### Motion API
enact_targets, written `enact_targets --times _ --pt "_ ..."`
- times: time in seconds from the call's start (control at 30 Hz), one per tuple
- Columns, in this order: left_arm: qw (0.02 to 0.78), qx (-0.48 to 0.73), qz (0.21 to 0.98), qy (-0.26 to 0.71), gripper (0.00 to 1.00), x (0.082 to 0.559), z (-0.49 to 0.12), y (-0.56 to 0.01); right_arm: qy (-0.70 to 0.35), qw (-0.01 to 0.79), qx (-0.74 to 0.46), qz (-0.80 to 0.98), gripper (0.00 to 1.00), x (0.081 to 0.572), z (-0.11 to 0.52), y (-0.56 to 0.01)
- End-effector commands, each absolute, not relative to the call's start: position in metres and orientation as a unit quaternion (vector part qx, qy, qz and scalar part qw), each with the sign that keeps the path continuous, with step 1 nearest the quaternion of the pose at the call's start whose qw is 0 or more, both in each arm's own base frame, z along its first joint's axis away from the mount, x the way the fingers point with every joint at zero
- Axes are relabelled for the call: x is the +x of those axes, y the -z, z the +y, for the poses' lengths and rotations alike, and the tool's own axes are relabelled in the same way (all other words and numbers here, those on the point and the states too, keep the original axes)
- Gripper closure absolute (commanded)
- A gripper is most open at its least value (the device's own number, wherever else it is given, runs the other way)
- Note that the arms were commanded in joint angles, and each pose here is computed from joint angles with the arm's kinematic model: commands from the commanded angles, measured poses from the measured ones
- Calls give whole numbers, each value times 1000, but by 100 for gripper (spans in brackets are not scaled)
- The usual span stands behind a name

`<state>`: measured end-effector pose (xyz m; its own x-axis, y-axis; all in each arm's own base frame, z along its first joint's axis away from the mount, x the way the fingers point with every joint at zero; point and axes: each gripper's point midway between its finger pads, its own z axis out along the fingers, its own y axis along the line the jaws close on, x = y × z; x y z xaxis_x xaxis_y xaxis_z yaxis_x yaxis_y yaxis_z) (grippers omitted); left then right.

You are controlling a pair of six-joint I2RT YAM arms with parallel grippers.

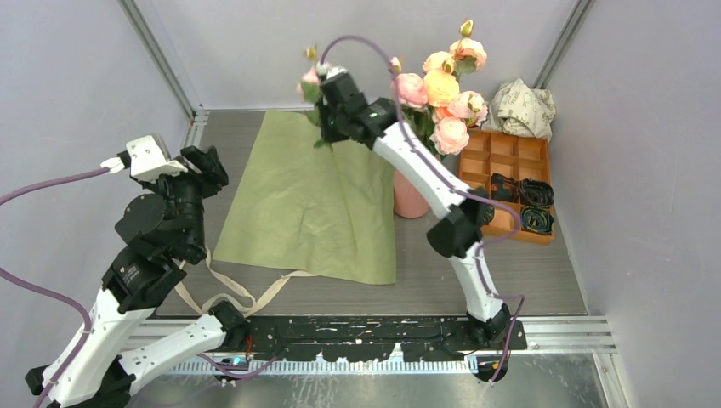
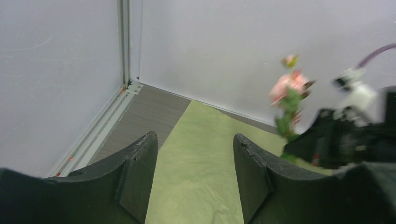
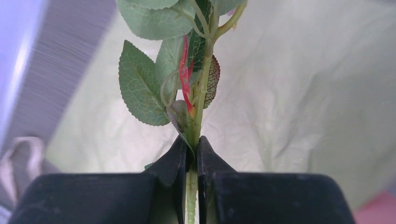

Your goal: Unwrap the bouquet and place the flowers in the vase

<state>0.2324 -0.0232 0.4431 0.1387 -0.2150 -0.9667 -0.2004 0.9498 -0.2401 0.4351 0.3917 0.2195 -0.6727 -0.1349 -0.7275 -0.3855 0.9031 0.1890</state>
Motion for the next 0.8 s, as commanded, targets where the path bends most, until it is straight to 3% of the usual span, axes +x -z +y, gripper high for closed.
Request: enact_targets --times 0.0,0.17,0.3,0.5,0.77 --pt "746 -180 641 18 39 230 -20 -455 -217 552 -154 791 99 397 353 -414" --pt "745 -174 644 22 37 234 -25 -455 -177 687 -147 689 99 342 299 -519" --pt "743 -173 646 26 37 237 -30 -455 -157 767 -107 613 99 306 250 -568" --pt "741 -170 649 36 37 242 -37 -456 -123 835 -63 532 99 284 197 -597" --pt "738 -163 653 45 37 248 -48 -456 -18 880 -69 469 99 297 192 -608"
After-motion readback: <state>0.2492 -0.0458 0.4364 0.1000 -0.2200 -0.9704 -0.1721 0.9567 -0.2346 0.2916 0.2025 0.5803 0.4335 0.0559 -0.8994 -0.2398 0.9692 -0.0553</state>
